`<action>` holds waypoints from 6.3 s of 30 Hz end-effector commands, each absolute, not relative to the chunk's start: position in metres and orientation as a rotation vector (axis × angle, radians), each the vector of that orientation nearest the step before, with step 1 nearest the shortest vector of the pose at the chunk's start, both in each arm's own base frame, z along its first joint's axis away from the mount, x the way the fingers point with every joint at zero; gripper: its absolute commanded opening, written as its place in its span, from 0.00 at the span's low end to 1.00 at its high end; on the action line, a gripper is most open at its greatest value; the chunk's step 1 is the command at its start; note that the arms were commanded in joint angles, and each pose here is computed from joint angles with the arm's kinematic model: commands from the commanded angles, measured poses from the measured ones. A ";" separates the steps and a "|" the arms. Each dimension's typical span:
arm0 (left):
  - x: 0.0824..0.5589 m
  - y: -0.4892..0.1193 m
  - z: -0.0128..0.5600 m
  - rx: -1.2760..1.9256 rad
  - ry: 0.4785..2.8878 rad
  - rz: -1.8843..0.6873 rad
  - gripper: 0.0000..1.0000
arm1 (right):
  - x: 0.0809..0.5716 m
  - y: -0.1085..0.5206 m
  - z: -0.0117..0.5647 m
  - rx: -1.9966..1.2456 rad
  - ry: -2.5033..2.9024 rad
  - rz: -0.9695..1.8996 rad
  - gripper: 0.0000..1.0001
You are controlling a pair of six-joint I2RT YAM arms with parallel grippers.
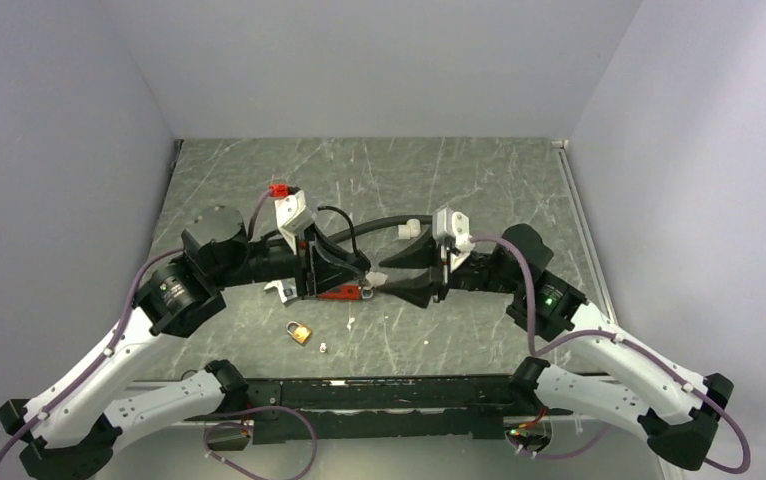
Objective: Unlock with the key
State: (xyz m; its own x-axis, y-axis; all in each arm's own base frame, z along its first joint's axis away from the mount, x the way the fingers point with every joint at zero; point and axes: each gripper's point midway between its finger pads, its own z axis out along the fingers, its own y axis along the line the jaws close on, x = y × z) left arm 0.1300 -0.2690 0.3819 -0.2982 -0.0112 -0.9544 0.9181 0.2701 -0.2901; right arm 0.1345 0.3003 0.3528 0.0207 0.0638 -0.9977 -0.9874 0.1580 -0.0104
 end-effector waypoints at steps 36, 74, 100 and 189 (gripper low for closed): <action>0.107 -0.279 0.397 1.129 1.366 -1.235 0.00 | 0.102 0.311 0.422 -1.040 1.078 1.467 0.25; 0.133 -0.280 0.400 1.011 1.393 -1.145 0.00 | 0.090 0.317 0.402 -1.113 1.092 1.570 0.30; 0.128 -0.278 0.406 1.002 1.349 -1.161 0.00 | 0.083 0.307 0.411 -1.101 1.054 1.558 0.56; 0.118 -0.254 0.412 0.829 1.250 -1.182 0.73 | 0.124 0.296 0.446 -0.715 1.070 1.478 0.00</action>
State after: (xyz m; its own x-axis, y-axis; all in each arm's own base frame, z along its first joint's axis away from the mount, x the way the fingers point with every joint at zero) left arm 0.1217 -0.2593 0.3882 -0.1507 -0.1142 -0.9820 0.9537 0.2447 -0.1749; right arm 0.1321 0.3011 0.4203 -0.2139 0.3523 -0.9111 -0.9639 0.0756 0.2555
